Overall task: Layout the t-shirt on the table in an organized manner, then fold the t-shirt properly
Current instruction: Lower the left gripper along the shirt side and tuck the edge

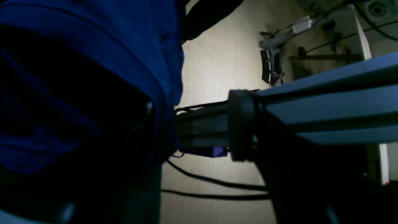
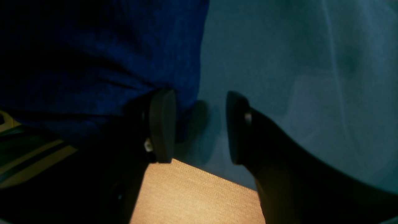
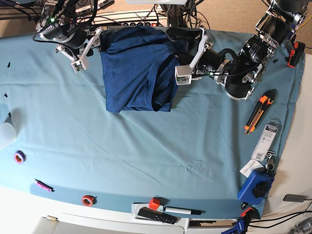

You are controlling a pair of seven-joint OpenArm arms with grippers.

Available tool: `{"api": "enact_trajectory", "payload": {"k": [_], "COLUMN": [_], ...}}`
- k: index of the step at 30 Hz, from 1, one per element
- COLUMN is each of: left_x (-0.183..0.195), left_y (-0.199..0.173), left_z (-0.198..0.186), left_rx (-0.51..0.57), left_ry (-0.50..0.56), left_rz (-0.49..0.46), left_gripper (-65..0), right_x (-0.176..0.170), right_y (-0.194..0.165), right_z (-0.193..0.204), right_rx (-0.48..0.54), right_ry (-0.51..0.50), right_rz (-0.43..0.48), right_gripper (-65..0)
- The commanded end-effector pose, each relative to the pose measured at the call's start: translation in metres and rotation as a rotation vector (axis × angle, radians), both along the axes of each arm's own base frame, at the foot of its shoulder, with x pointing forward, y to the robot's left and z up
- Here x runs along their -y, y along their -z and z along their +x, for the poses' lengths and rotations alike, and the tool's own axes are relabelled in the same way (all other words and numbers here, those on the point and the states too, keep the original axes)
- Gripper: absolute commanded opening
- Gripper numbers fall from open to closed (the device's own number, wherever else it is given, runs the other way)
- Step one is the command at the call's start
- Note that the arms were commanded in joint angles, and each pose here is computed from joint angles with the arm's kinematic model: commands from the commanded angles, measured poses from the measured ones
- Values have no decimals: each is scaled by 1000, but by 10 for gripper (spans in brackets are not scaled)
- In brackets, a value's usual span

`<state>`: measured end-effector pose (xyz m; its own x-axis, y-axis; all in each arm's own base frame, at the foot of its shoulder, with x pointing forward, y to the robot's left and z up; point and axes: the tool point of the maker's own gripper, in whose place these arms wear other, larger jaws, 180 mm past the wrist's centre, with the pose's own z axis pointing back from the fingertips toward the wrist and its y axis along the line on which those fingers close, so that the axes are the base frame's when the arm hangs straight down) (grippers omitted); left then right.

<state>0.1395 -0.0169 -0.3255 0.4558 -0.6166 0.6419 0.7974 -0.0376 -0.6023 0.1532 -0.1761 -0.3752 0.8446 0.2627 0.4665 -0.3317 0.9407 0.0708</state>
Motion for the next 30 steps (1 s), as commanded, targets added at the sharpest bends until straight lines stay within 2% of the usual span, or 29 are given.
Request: {"api": "enact_trajectory", "payload": {"k": [1,10,18,25,30], "left_x": [-1,-13,-16,8,38], "left_y": [-7,17,17,-5,-7], "left_z": [7,18,67,127,147], "left_rx": [29,121,323,482,481], "left_ry": [-4,-6,-95,-283,-417], "left_rz": [-11,123,178,164,162], "left_gripper": [-328,-328,-328,-328,-328], "right_x": [0,0,0,0,0], "right_y": [-6,-6,-7,-7,-7], "right_z": [5,5,6,7,7], "right_rx": [34,38,44,49,49], "right_ry": [-3,-2,-2,-1,-1], "right_rz": [4,5,8,9,9], "right_gripper": [-388,-388,-388,-388,-388]}}
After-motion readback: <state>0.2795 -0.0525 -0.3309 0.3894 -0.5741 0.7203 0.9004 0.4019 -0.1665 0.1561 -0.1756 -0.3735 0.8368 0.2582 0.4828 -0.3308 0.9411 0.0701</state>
